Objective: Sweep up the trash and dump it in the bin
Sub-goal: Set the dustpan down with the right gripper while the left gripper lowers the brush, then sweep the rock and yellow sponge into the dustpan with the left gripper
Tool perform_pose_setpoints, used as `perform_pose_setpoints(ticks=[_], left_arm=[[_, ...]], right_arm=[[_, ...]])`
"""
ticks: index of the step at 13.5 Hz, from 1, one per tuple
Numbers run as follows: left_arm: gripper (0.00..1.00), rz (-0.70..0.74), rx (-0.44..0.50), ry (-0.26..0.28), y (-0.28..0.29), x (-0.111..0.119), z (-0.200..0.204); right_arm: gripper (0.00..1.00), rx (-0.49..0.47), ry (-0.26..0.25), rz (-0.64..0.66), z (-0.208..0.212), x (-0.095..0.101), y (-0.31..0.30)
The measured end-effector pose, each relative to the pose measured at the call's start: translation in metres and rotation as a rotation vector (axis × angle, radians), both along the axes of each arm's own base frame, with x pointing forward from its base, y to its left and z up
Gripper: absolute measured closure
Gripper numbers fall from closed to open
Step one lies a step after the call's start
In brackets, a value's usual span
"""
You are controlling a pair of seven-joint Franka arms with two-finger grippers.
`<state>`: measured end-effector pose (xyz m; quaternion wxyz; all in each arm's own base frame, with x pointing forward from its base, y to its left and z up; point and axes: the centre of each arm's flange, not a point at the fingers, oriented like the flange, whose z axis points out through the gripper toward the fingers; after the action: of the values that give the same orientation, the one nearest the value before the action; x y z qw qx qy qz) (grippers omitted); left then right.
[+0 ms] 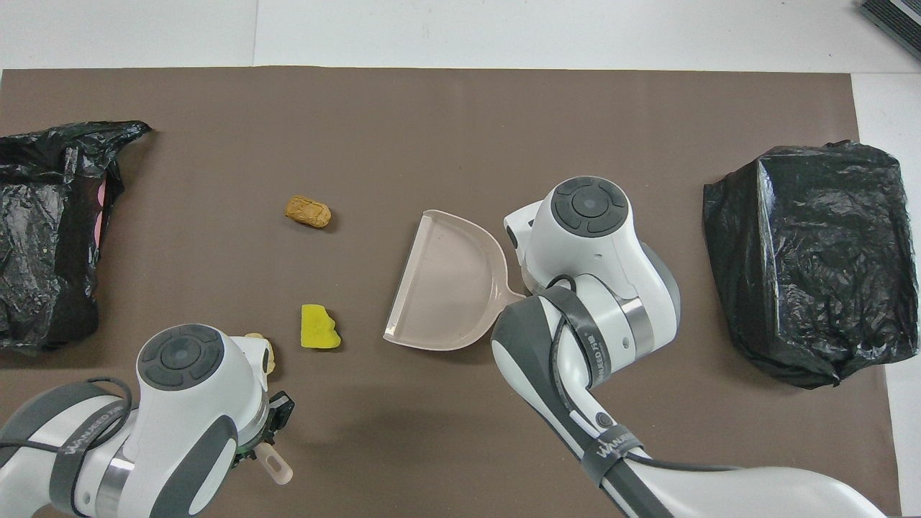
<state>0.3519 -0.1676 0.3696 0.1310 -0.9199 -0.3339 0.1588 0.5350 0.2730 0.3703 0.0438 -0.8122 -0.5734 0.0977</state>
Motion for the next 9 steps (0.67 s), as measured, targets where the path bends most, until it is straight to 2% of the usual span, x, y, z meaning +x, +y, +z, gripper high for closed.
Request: perform_pose_setpoints(ticks=[2,6,9], left_arm=[[0.74,-0.001,-0.031,-0.014,-0.011,0.005,-0.006],[0.74,-0.04,-0.121,-0.045,-0.036,0.011,-0.012],[0.74,-0.151,-0.187,-0.067,-0.045,0.014,-0.01]], right_arm=[[0.67,-0.046,-0.02,0.07,-0.002,-0.008,0.012],[0.67,-0.067,-0.024,0.107,-0.011,-0.017,0.021],[0.67,-0.072,-0.026,0.109,-0.018,-0.019,0.019]])
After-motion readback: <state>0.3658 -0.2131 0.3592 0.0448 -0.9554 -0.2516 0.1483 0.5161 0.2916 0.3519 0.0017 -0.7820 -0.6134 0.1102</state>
